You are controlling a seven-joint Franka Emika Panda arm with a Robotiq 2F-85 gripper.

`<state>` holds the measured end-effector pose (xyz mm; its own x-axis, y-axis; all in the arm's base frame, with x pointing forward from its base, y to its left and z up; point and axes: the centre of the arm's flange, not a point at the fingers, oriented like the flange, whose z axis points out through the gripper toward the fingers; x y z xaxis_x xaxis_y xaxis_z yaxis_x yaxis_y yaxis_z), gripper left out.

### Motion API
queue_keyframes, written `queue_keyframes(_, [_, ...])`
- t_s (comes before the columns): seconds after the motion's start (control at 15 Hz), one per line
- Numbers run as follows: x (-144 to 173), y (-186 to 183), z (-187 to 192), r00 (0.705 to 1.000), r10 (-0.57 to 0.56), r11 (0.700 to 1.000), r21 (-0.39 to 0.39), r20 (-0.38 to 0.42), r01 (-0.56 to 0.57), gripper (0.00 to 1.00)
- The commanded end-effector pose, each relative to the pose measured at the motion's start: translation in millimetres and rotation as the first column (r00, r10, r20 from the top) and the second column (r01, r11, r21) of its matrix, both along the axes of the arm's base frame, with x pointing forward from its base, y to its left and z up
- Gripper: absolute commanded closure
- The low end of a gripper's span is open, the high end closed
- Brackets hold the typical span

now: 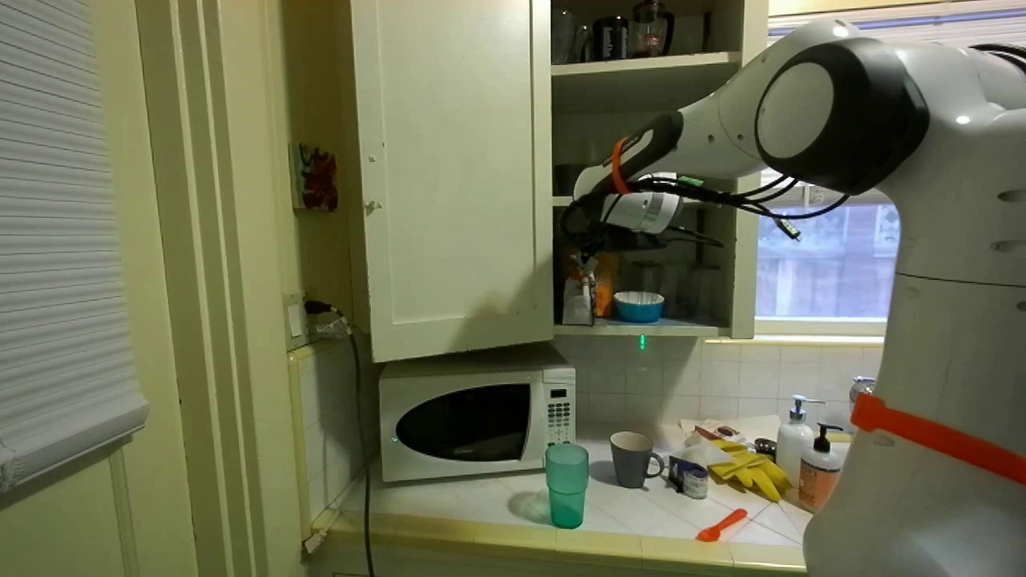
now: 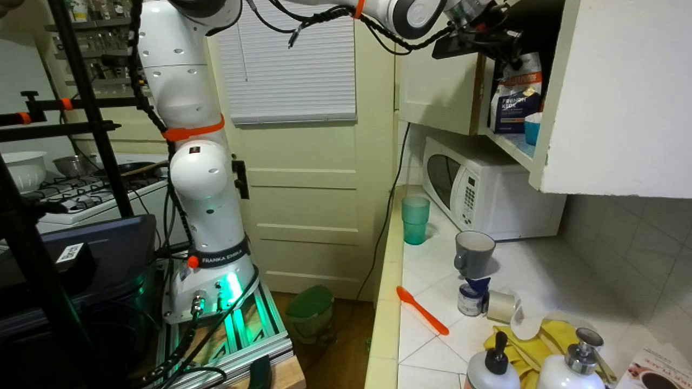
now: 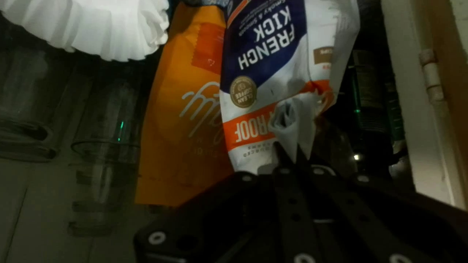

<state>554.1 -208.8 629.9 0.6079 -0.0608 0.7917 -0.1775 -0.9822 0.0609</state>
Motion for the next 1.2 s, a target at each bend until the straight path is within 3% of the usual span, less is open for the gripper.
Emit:
queue_keyframes(0.0, [13, -2, -17, 0.997, 0.066, 0.996, -0.069, 0.027, -0.064, 0.99])
queue_keyframes(0.2, [16, 2, -22, 0.993, 0.114, 0.987, -0.116, 0.015, -0.112, 0.99])
queue_keyframes(0.27, [16, 3, -22, 0.992, 0.122, 0.986, -0.120, 0.017, -0.119, 0.72])
queue_keyframes(0.47, [5, 16, -14, 0.994, 0.106, 0.988, -0.118, 0.034, -0.102, 0.57])
queue_keyframes(0.73, [1, 27, -22, 0.998, 0.062, 0.988, -0.141, 0.031, -0.057, 0.27])
queue_keyframes(0.93, [-4, 36, -30, 0.994, 0.037, 0.981, -0.196, 0.100, -0.017, 0.05])
queue_keyframes(1.13, [-9, 43, -34, 0.985, 0.051, 0.976, -0.216, 0.162, -0.015, 0.00])
